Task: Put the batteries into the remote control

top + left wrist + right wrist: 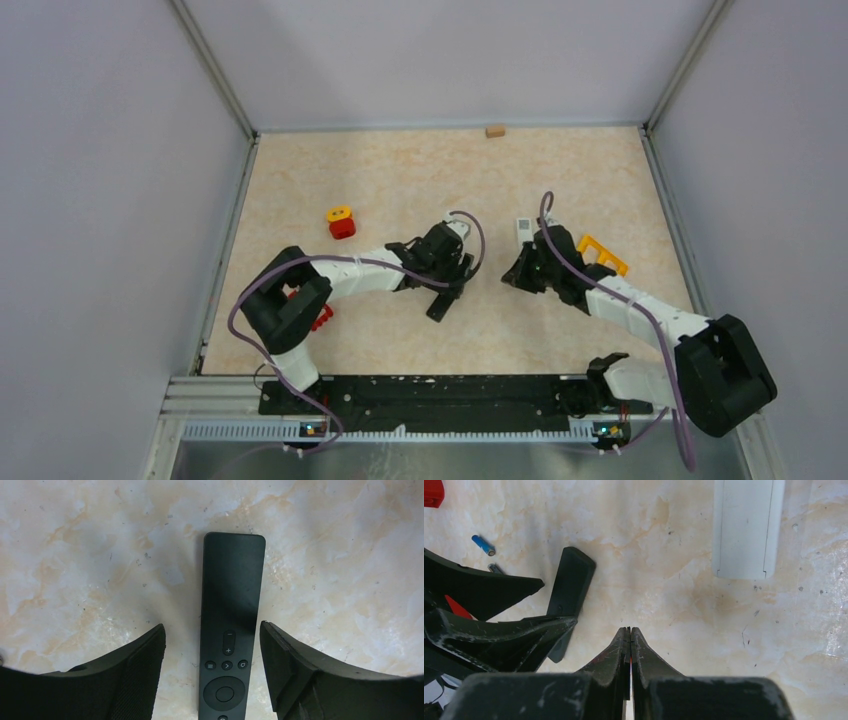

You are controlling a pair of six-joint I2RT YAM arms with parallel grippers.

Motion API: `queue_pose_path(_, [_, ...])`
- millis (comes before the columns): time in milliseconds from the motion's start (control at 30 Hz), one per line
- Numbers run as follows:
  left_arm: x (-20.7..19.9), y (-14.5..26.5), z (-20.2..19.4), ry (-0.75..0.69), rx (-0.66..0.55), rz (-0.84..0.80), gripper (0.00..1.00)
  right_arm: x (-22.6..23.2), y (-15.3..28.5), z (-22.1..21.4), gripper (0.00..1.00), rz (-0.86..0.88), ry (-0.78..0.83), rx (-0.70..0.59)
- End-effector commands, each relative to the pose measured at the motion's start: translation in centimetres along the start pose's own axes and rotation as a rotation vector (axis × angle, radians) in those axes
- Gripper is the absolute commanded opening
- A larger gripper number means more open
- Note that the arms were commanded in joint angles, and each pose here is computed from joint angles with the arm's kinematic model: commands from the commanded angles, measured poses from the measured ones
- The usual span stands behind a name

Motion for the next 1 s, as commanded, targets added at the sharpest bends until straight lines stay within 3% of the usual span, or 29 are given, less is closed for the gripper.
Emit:
queue_pose_path(0, [0.0,0.1,-1.6,-0.084,0.038,0.078,0.73,0.4,0.5,0.2,0.0,0.03,-0.006,-0.033])
queue_pose_path(233, [-0.4,0.2,-4.1,-0.167,0.11,0.044,0.68,0.1,0.5,0.0,0.0,0.02,-0.008,-0.03])
queue_pose_path(367, [-0.2,0.1,-4.9,-0.177,0.132,0.04,0.57,0.1,0.5,0.0,0.0,0.021,-0.008,-0.03])
queue_pose_path(600, [-0.7,0.4,-5.0,-0.186,0.133,-0.006,0.21,0.4,0.6,0.1,0.0,0.029,-0.002,-0.028])
queue_pose_path(767, [-1.7,2.2,-2.9,-0.178,0.069,-0.115,0.07,1.5,1.0,0.3,0.41,0.116,0.033,-0.006])
queue_pose_path(867, [-2.0,3.5,-1.4,-0.178,0.057,-0.226,0.03,3.3,1.8,0.5,0.57,0.23,0.055,0.024])
queue_pose_path(967, [-2.3,5.2,-0.2,-0.189,0.007,-0.319,0.02,4.5,2.3,0.8,0.66,0.278,0.018,0.04])
Point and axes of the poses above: each gripper's point midway between its finger pads, its own y axis back along the fingers, its own x axis along the line the jaws close on, z = x × y, the point moved 8 cm from there along y, back along the fingers, and after that the axes turned 8 degrees about -y, right-handed, at the moved point
